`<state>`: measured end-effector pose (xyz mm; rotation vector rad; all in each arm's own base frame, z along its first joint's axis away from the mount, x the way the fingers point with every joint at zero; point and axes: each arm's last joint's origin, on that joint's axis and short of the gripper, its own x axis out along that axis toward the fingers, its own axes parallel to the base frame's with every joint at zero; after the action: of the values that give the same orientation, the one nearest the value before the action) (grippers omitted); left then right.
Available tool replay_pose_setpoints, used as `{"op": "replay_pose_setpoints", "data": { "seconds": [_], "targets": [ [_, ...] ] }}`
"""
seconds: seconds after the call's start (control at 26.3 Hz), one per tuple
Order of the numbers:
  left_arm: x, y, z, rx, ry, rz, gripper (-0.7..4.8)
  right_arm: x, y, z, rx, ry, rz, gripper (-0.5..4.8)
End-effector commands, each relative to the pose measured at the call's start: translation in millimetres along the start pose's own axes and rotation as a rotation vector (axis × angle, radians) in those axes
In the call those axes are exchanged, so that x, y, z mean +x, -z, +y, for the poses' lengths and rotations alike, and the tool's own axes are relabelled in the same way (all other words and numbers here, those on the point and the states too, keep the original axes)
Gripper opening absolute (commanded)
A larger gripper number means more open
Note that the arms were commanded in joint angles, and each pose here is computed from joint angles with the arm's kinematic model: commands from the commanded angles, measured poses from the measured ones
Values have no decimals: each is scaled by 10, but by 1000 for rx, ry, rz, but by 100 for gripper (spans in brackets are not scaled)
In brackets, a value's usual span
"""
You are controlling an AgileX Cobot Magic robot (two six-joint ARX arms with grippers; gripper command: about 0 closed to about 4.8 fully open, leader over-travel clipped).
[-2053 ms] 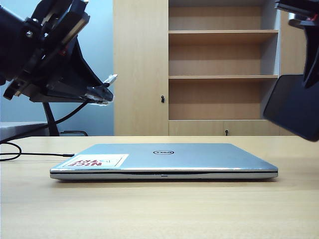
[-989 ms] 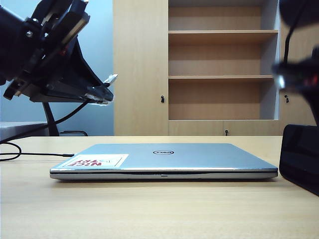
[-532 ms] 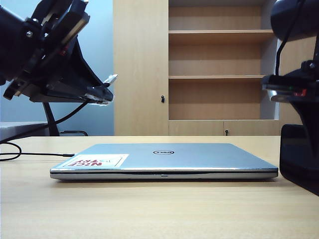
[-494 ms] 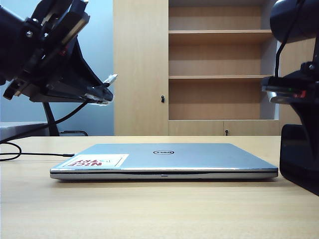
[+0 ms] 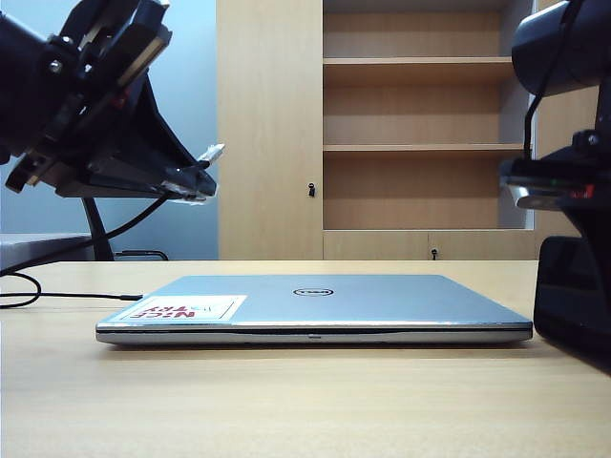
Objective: Pick up the charging cable and the phone, plug the charging cable into the charging port on the phone, and finally place them back on the table.
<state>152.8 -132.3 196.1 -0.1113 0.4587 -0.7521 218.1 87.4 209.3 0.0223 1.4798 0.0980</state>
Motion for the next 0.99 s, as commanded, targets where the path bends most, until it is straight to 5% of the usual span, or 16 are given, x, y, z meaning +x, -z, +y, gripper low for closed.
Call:
{"op": "replay_pose_setpoints", "data": {
  "seconds": [0.04,0.11,0.34,0.53,0.99],
  "targets": [
    [-1,-1,-1,-8,2,5,-7,-180,-45,26,1,-11,-24,-6],
    [-1,18,2,-16,-2,25,-7,-346,-101,59,-24,-52,-74,-6],
    [19,160,-161,-34,63,122,-7,-650,-273,210,-89,-420,-320,-6],
    [65,261,-252,-90,94,182,-7,-722,-382,278,-123,-560,-425,-5],
    [143,315,-321,-241,109,206,-7,-409,-518,369,-71,-933,-556,-5]
  ]
}}
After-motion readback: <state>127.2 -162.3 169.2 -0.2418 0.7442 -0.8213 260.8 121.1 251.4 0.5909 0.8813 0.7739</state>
